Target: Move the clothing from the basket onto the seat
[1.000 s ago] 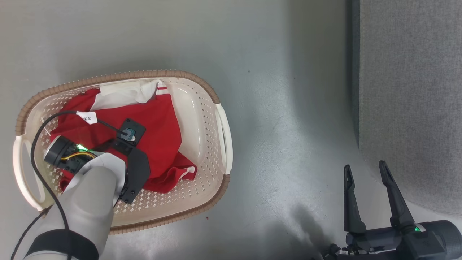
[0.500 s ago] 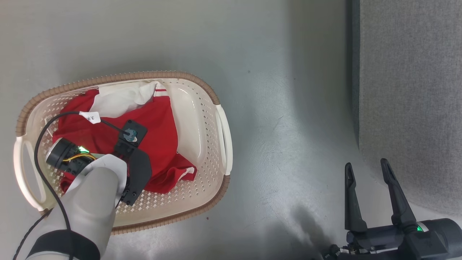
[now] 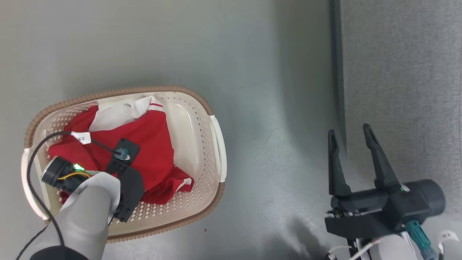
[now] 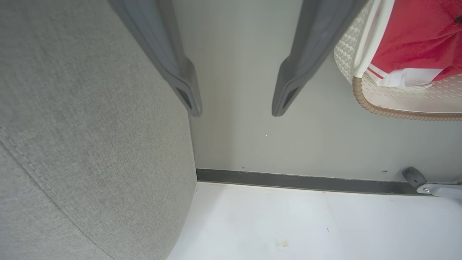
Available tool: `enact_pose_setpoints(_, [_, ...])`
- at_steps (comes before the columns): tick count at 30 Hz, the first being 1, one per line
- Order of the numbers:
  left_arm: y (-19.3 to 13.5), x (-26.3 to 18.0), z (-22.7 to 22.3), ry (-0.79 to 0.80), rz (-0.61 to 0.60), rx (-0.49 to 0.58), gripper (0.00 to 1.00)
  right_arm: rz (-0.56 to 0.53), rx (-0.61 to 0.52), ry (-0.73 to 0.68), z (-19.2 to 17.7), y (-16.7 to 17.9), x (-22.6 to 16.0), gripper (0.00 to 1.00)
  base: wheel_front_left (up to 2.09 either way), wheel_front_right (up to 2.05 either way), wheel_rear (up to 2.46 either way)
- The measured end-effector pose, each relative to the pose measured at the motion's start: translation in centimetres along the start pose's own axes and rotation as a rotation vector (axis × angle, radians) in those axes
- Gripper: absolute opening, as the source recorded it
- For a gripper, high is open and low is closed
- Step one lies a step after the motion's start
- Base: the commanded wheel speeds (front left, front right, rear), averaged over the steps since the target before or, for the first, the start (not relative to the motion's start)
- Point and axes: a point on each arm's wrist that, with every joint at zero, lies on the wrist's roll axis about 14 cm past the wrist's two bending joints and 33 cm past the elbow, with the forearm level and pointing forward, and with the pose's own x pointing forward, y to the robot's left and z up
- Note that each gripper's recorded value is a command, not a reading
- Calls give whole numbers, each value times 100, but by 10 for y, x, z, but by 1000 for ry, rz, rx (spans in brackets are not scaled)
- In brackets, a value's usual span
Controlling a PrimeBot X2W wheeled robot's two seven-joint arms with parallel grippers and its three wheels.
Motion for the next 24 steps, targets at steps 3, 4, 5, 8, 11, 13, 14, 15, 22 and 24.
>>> enact_pose_setpoints(3, [4, -7, 4, -30, 10, -13, 0, 14, 28, -34, 12, 4, 8, 100, 0, 0, 0])
enact_pose_setpoints(4, [5, -9, 5, -37, 15, -17, 0, 15, 36, -44, 17, 4, 10, 100, 0, 0, 0])
enact_pose_setpoints(5, [6, -12, 7, -47, 20, -14, 0, 15, 39, -52, 20, 4, 11, 100, 0, 0, 0])
enact_pose_setpoints(8, [7, -21, 16, -91, 29, -17, 0, 6, 45, -63, 28, 0, 12, 100, 0, 0, 0])
enact_pose_setpoints(11, [6, -33, 24, -138, 39, -27, 0, -6, 61, -67, 33, -4, 10, 100, 0, 0, 0])
enact_pose_setpoints(13, [4, -41, 30, -174, 44, -36, 0, -16, 62, -71, 37, -8, 7, 100, 0, 0, 0])
enact_pose_setpoints(14, [3, -45, 33, -192, 46, -42, 0, -20, 61, -72, 38, -9, 6, 100, 0, 0, 0])
enact_pose_setpoints(15, [1, -50, 37, -213, 48, -48, 0, -24, 64, -75, 41, -11, 4, 100, 0, 0, 0])
enact_pose_setpoints(22, [-7, -86, 63, -374, 66, -91, 0, -36, 87, -122, 65, -19, 2, 100, 0, 0, 0])
enact_pose_setpoints(24, [-8, -98, 71, -425, 75, -99, 0, -33, 101, -133, 71, -19, -1, 100, 0, 0, 0])
